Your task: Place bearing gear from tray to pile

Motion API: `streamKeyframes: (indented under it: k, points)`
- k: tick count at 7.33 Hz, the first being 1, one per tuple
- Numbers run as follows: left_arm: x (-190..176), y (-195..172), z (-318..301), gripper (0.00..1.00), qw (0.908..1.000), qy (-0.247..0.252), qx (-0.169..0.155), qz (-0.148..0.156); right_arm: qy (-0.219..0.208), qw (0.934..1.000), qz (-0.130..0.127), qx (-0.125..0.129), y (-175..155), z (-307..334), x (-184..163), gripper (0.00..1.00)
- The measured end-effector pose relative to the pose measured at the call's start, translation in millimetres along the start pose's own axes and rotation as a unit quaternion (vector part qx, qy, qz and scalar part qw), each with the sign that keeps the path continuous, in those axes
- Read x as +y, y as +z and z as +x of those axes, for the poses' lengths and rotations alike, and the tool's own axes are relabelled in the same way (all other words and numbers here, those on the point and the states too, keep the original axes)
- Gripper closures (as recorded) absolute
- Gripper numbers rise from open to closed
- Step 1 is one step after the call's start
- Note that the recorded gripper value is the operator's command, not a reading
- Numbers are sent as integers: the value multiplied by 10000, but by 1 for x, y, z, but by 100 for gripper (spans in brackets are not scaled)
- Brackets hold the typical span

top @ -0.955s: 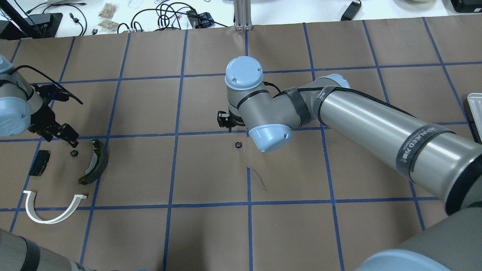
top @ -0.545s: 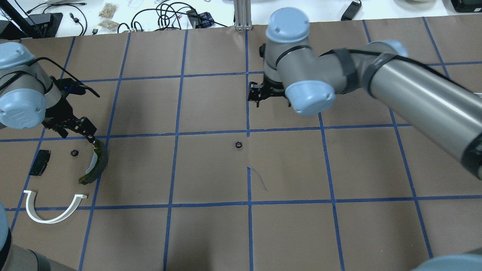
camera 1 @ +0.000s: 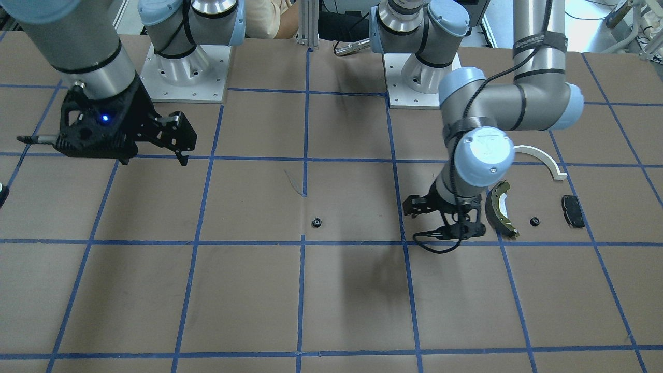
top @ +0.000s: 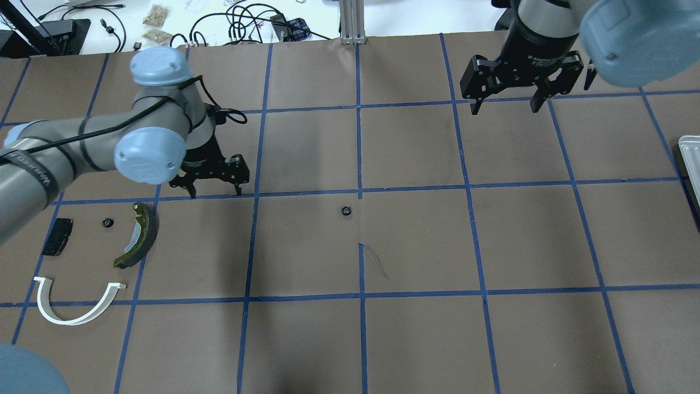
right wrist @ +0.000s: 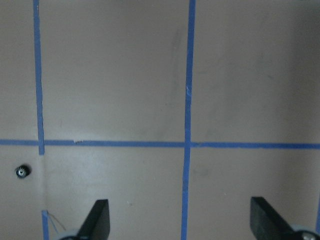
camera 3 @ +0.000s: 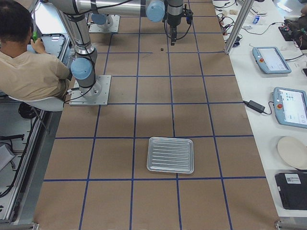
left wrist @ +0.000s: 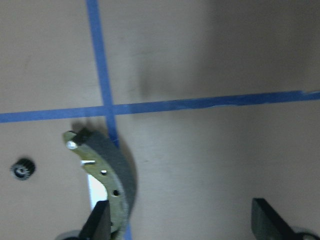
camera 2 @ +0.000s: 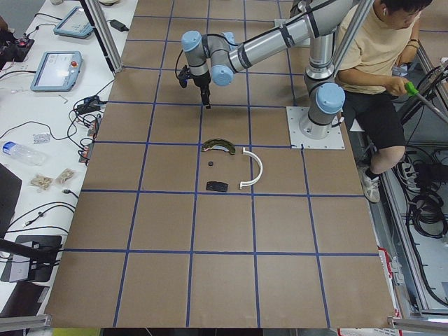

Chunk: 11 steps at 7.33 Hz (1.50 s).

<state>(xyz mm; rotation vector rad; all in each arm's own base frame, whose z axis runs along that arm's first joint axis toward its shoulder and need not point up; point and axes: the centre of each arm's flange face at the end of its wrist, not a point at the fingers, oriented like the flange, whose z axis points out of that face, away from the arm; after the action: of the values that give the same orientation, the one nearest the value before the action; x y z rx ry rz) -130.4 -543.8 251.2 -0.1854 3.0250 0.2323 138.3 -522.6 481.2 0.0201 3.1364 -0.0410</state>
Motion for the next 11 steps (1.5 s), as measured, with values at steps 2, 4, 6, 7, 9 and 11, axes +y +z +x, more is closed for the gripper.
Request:
streamKeyframes:
  k: [2, 4, 6, 7, 9, 11]
  points:
    - [21, -2, 94, 0, 9983, -472, 173, 279, 53, 9999, -3, 100, -12, 2, 9, 0]
    - [44, 16, 161, 0, 9964, -628, 335, 456, 32, 9999, -64, 121, -4, 2, 6, 0]
    - [53, 40, 195, 0, 9958, -671, 382, 496, 3, 9998, -87, 154, -1, 3, 6, 0]
    - [53, 50, 203, 0, 9956, -682, 410, 500, -12, 9998, -94, 155, -1, 3, 5, 0]
    - [50, 63, 209, 27, 9956, -683, 415, 494, -25, 9998, -104, 155, 0, 3, 5, 0]
    - [45, 71, 212, 96, 9957, -678, 408, 483, -22, 9998, -108, 149, 0, 4, 5, 0]
